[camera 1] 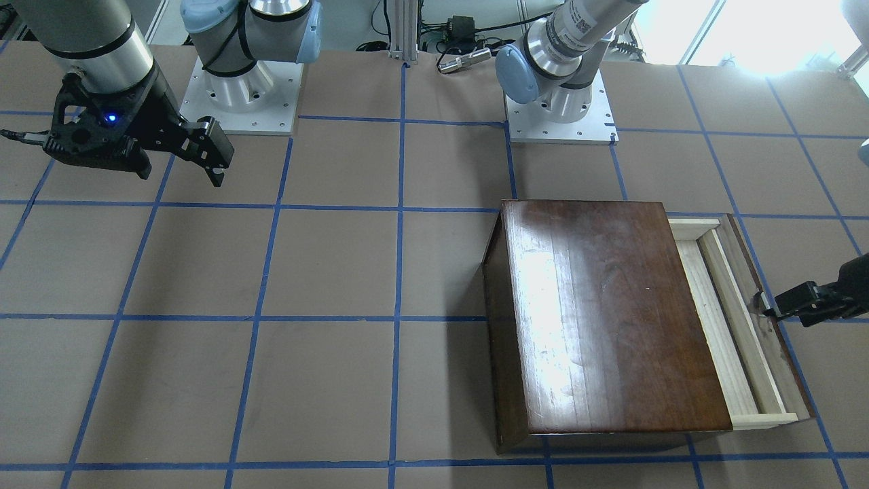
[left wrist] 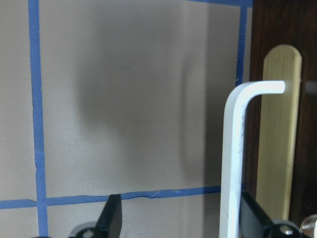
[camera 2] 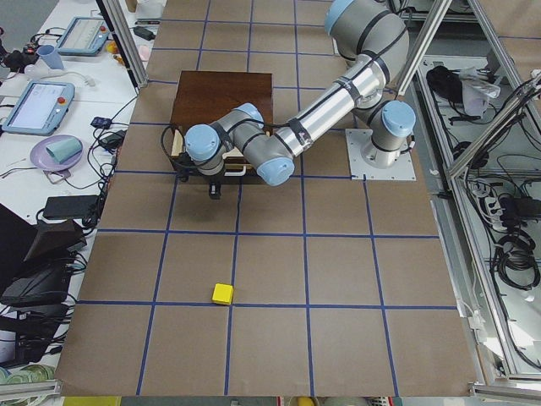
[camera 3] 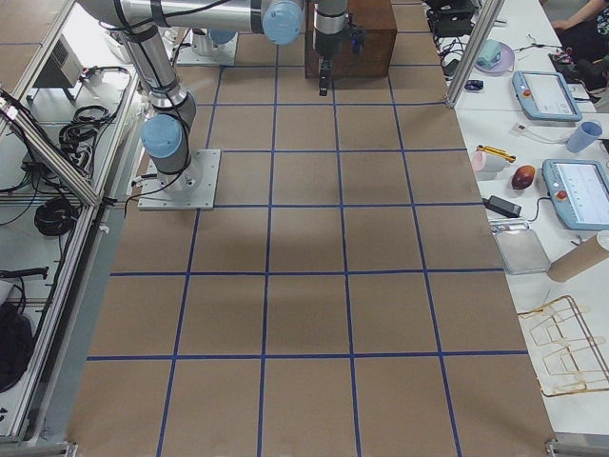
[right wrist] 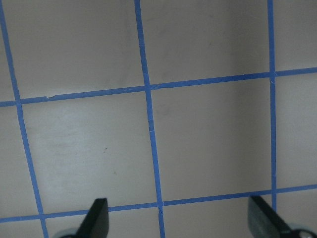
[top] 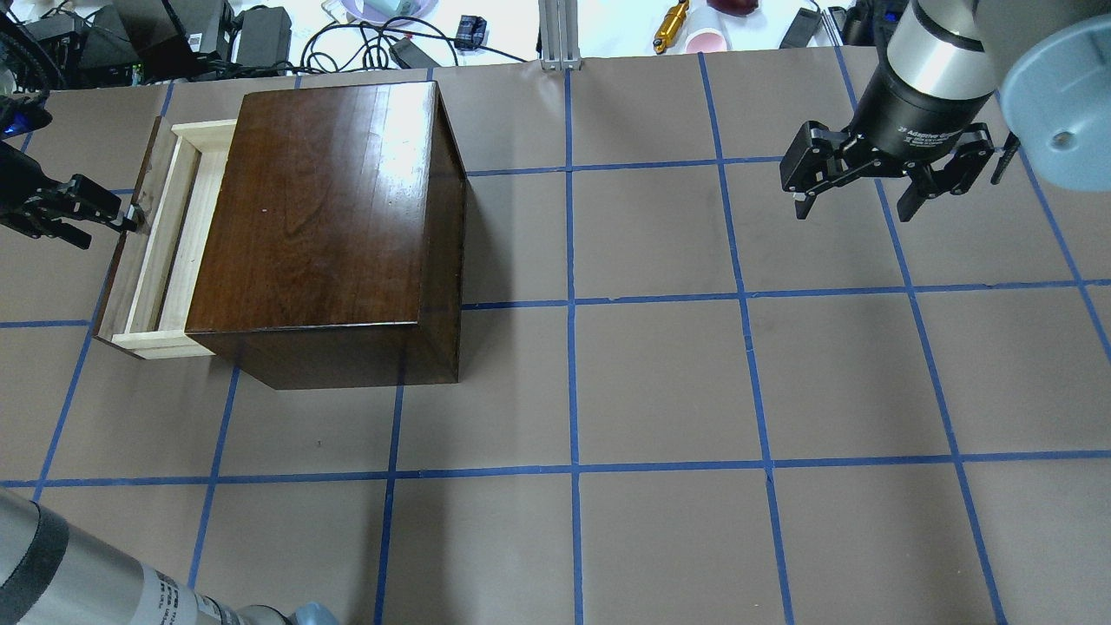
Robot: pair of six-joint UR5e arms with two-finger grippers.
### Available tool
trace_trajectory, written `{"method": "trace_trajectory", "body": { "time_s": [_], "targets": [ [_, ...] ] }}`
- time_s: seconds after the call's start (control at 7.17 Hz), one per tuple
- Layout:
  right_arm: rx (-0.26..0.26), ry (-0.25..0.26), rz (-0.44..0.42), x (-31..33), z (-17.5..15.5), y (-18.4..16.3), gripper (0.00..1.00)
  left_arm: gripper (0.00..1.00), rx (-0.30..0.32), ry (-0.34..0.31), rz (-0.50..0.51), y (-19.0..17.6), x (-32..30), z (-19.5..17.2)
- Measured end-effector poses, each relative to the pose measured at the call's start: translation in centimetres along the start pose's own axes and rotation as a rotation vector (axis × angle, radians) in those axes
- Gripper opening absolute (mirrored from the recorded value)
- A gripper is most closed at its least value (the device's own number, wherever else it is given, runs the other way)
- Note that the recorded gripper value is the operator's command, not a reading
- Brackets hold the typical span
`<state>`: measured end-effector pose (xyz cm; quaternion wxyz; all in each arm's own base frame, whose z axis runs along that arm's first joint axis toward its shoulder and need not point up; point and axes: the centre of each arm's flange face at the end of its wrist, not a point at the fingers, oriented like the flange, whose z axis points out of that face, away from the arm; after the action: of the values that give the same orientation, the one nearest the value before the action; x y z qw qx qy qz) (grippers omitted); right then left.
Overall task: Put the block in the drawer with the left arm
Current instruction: 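Release the drawer handle and back the left gripper away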
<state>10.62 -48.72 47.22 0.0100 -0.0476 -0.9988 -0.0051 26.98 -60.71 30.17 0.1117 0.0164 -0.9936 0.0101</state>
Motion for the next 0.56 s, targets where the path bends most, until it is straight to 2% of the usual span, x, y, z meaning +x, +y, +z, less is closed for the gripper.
{"method": "trace_trajectory", "body": {
  "time_s": [0.28,0.42,0.56],
  "targets": [
    [0.000,0.000,0.000,0.00,0.00,0.00,1.00,0.85,0.004,-0.003,0.001,-0.18,-0.08,-0.24],
    [0.000,0.000,0.000,0.00,0.00,0.00,1.00,1.00,0.005,-0.003,0.001,-0.23,-0.10,-0.28],
    [0.000,0.000,0.000,0.00,0.00,0.00,1.00,1.00,0.006,-0.005,0.001,-0.24,-0.09,-0.37]
  ]
}}
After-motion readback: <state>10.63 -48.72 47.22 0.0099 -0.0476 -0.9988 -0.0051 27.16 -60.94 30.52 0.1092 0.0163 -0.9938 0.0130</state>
